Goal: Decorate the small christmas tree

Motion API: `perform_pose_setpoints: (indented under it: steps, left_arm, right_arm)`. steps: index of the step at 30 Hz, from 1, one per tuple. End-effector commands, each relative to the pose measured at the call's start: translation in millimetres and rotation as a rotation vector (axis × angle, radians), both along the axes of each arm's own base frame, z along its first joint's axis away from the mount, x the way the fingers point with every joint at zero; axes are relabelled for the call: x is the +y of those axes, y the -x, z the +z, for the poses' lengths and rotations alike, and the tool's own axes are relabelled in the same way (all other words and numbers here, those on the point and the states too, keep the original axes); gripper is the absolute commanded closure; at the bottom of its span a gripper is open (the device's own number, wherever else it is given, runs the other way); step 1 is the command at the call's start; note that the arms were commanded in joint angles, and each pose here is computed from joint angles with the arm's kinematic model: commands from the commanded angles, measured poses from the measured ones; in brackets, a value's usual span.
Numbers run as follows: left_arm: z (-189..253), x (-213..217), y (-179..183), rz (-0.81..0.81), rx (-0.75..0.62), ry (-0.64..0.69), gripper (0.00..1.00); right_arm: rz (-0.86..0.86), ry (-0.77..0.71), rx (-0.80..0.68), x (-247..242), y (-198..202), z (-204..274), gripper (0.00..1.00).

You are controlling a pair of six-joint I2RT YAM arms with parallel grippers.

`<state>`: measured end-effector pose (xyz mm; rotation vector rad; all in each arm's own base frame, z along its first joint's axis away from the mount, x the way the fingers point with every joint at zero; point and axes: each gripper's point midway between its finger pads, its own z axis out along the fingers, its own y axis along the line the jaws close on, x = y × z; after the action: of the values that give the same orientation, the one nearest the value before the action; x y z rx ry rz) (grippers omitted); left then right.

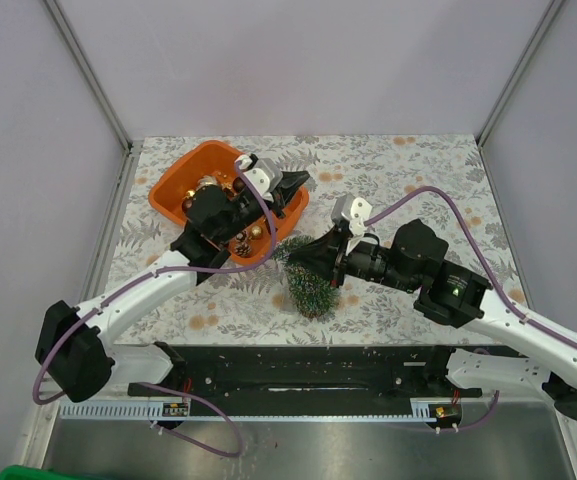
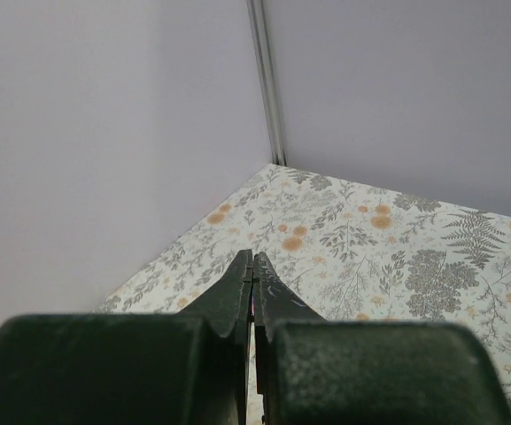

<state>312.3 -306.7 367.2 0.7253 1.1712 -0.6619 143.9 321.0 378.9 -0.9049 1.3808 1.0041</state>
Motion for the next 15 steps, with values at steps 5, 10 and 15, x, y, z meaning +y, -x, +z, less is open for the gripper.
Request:
perform_pose_setpoints:
  steps: [5, 10, 15]
  left_arm:
    - [67, -22, 9, -0.081, -0.169, 0.082, 1.0]
    - [64, -49, 20, -0.187, -0.132, 0.065, 1.0]
    - [67, -65, 37, -0.271, -0.121, 0.073, 1.0]
  right_arm:
    - [0.044, 0.041, 0.068, 8, 7, -23, 1.0]
    - [0.054, 0.037, 0.071, 14, 6, -22, 1.0]
    - [0.031, 0.049, 0.076, 15, 1, -29, 1.0]
